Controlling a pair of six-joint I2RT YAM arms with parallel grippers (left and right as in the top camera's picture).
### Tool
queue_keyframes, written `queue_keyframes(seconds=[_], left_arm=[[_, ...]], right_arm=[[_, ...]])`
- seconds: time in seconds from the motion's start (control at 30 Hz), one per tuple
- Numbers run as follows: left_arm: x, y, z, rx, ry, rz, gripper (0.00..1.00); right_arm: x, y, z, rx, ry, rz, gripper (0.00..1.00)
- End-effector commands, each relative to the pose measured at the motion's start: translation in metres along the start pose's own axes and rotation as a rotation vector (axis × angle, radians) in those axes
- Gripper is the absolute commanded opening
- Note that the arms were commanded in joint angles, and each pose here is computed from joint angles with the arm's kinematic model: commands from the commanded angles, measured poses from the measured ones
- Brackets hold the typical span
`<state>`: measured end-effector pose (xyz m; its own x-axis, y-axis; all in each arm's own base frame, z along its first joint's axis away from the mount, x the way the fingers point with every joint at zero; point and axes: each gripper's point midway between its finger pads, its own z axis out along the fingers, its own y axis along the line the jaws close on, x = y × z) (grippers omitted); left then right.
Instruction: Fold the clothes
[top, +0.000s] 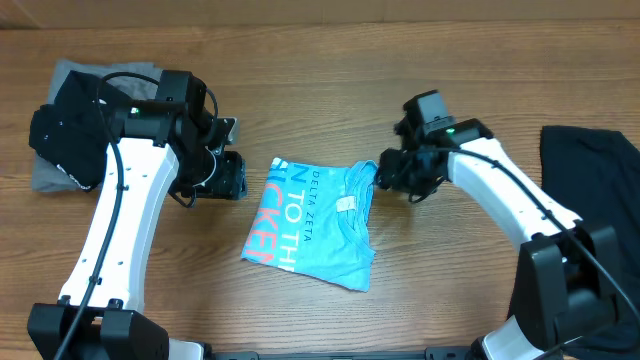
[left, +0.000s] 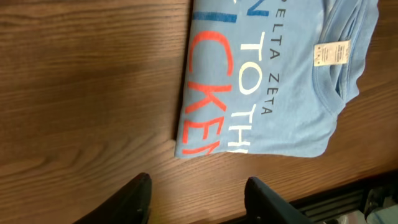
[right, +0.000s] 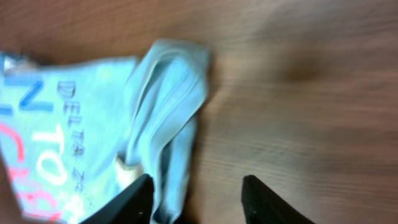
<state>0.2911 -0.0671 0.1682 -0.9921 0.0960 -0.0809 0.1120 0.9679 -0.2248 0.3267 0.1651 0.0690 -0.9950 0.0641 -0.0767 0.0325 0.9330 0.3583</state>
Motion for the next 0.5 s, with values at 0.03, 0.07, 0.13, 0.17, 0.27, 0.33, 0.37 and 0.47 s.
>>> queue_keyframes(seconds=[0.03,0.07,0.13,0.17,0.27,0.33,0.37,0.47], left_arm=[[-0.012,-0.001,-0.004,0.008,-0.053,0.022,0.58],[-0.013,-0.001,-0.004,0.008,-0.055,0.023,0.58],[-0.014,-0.001,-0.004,0.007,-0.056,0.023,0.59],[-0.014,-0.001,-0.003,0.007,-0.055,0.023,0.6],[-0.013,0.001,-0.003,0.0,-0.053,0.027,0.61],[-0.012,0.001,-0.001,0.0,-0.048,0.028,0.61],[-0.012,0.002,0.0,0.0,-0.047,0.028,0.61],[-0.011,0.003,0.008,0.005,-0.041,0.025,0.62]], right_arm=[[0.049,0.031,0.022,-0.053,0.113,-0.089,0.51],[0.055,0.033,0.026,-0.049,0.124,-0.092,0.47],[0.076,0.026,0.038,0.018,0.157,-0.062,0.17],[0.079,0.024,0.039,0.03,0.165,-0.062,0.08],[0.086,0.001,0.033,0.152,0.178,-0.012,0.04],[0.085,-0.023,0.022,0.268,0.159,0.05,0.04],[0.085,-0.027,0.019,0.277,0.161,0.059,0.06],[0.085,-0.025,0.011,0.24,0.171,0.017,0.4]])
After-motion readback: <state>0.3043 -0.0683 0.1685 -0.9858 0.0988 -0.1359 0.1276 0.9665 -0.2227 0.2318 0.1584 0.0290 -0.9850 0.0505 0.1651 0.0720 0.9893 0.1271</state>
